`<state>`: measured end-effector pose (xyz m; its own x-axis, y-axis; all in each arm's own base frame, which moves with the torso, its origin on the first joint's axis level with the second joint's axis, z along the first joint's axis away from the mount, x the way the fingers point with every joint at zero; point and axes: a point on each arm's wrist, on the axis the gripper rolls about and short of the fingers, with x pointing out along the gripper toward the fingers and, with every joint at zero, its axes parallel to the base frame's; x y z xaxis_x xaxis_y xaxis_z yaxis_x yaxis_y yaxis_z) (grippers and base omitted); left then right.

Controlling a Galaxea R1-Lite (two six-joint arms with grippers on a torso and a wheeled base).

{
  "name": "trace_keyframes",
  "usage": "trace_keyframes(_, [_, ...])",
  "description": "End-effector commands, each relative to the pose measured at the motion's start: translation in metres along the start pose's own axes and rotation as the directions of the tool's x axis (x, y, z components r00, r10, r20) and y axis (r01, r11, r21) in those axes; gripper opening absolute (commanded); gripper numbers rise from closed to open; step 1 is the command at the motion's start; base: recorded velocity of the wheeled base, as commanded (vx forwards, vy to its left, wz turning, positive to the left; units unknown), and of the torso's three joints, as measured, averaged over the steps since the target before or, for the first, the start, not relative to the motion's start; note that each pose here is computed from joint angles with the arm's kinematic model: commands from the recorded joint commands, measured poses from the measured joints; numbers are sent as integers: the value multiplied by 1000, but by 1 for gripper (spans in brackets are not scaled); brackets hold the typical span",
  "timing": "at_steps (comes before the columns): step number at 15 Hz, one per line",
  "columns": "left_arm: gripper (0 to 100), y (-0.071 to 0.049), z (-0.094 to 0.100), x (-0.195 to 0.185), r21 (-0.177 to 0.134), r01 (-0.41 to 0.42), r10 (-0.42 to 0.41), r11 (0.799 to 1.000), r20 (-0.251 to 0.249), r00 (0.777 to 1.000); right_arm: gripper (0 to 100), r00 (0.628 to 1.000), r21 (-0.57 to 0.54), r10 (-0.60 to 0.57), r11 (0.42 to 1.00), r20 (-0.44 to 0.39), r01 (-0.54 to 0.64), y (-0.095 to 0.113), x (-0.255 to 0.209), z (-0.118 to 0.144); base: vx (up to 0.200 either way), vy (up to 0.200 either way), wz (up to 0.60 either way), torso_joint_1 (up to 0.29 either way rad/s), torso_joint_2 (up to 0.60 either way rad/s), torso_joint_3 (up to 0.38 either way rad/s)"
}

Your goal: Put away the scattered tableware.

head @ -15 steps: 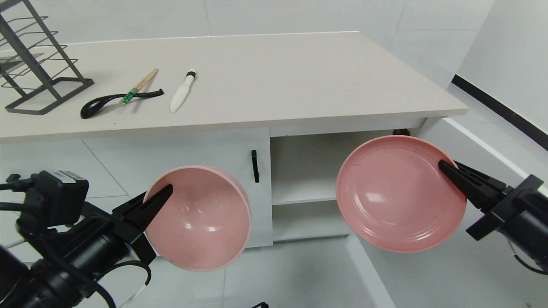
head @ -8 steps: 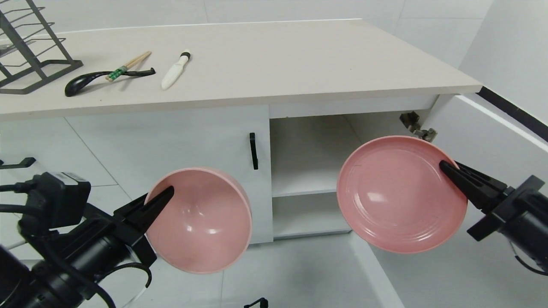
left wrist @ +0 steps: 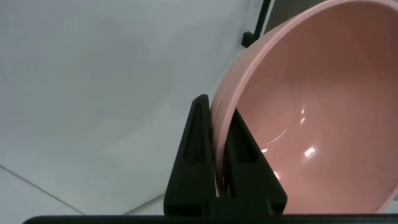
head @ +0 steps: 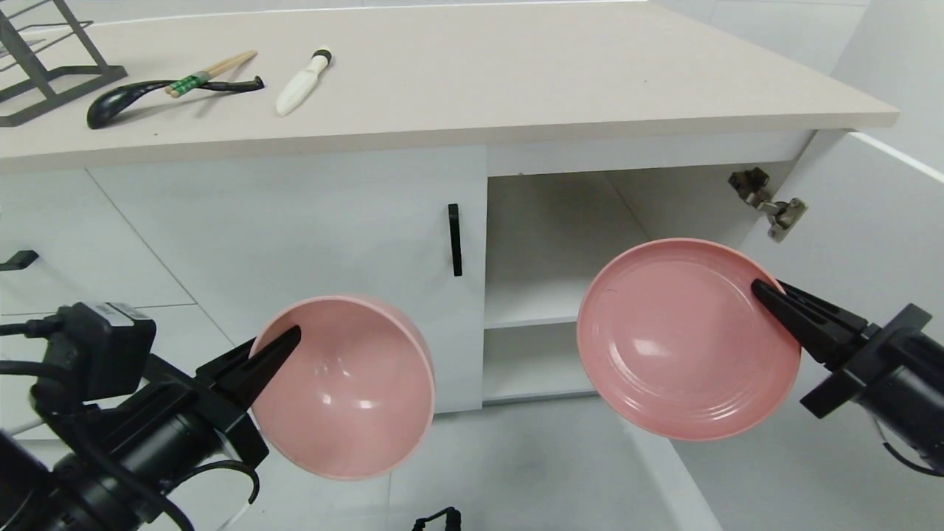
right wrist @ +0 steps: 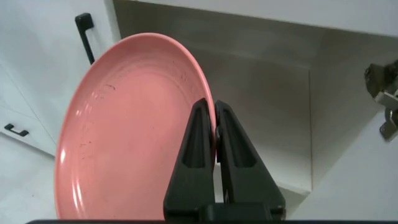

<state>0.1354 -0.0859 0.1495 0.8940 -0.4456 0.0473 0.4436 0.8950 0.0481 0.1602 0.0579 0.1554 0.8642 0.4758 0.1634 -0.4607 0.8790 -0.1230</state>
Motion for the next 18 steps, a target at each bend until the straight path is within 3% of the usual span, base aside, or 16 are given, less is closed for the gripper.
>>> trace_keyframes(1, [0, 0, 0, 0, 0, -1, 1, 1000, -2, 1000, 0, 1000, 1, 2, 1000, -1, -2, 0, 0, 0, 0, 0, -600, -90, 163, 41])
trace_keyframes(3, [0, 0, 0, 0, 0, -1, 1, 1000, -2, 1000, 0, 1000, 0, 1, 1000, 0, -1, 0, 0, 0, 0, 0, -600, -29, 83, 34])
trace_keyframes(5, [0, 1, -2, 0, 2, -6, 6, 1000, -13, 1000, 0, 1000, 0, 2, 1000, 1, -2, 0, 0, 0, 0, 0, 0, 0, 0, 0])
trace_keyframes(8, [0, 2, -5, 0, 2, -12, 12, 1000, -27, 1000, 0, 1000, -1, 3, 1000, -2, -3, 0, 0, -1, 200, 0, 0, -1, 9, 45])
trace_keyframes(18, [0, 0, -7, -1, 3, 1, -1, 1000, -35, 999, 0, 1000, 1, 2, 1000, -12, -2, 0, 1, -2, 20, 20, 0, 1, 0, 0])
